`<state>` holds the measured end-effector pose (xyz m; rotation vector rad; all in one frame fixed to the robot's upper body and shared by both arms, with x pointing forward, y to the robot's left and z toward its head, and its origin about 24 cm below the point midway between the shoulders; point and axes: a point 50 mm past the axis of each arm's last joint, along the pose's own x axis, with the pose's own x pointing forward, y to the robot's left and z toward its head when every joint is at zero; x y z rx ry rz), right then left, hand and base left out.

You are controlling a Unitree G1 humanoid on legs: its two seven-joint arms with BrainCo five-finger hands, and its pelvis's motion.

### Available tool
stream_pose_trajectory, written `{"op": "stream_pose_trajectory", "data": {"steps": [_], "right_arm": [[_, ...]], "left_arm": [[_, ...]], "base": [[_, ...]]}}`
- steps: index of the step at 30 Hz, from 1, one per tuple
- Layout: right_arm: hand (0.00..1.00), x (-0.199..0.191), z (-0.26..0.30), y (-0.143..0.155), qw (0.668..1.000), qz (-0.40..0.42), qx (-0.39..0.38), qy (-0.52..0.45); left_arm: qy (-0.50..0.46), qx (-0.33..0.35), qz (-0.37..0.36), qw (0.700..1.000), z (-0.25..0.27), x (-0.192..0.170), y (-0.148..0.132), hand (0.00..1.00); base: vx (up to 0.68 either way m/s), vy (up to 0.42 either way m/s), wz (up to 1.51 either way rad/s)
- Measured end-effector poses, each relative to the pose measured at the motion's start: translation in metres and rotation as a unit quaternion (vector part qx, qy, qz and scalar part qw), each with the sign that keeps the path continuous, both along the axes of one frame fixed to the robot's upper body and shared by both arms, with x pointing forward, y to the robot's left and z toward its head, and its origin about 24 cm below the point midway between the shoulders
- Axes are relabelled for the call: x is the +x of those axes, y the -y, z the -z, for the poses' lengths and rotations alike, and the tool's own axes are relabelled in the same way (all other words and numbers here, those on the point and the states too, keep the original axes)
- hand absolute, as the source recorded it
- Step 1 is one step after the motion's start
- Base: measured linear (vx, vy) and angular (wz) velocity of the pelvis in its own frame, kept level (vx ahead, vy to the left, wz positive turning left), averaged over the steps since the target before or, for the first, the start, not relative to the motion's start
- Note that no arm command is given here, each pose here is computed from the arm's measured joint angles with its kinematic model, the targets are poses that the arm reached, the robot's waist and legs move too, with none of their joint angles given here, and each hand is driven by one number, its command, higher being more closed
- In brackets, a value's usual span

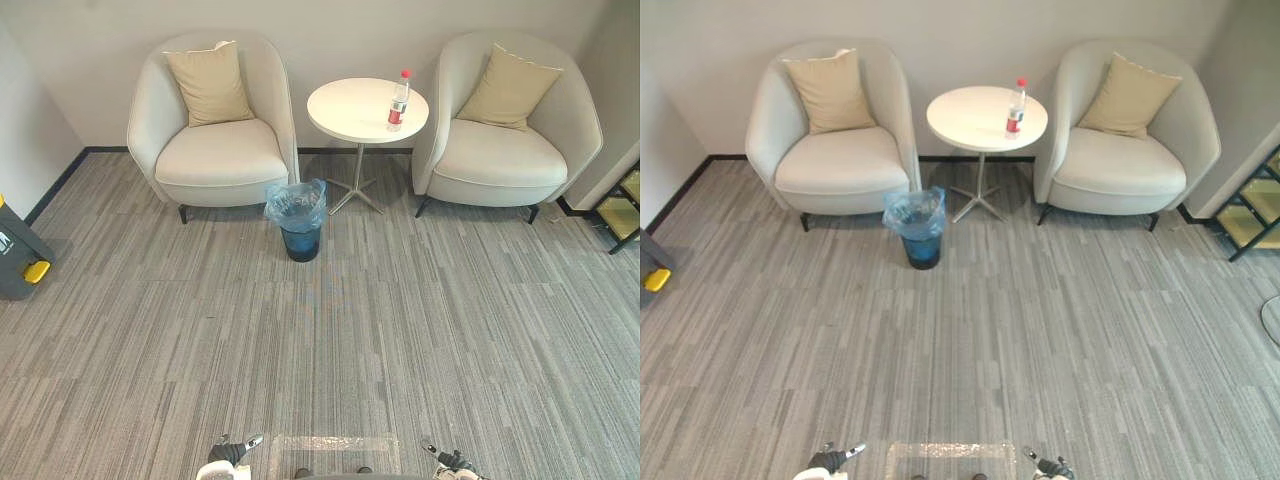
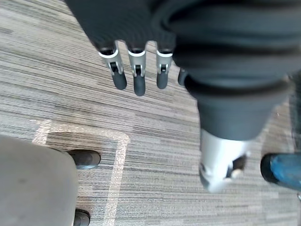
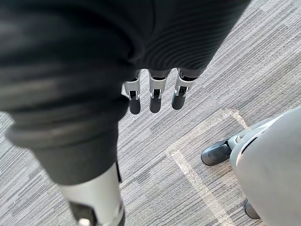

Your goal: Gather rubbish on tea table into small bin, then transfer packed bag to large trash can.

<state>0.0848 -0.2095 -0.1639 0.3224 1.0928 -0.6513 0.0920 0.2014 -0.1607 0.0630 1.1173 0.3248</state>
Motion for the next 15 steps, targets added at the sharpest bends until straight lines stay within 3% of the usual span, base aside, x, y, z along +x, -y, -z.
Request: {"op": "stream_pose_trajectory", "data": {"steps": [15], "right_arm": [[0.0, -0.0023, 0.0021, -0.0055, 1.0, -0.021, 0.005, -0.01]], "left_arm": [[-0.003, -0.003, 0.037, 0.999, 0.0004, 0.0051, 0.0041, 0.0]], "base": [[-0.01, -0.013, -0.04]]}}
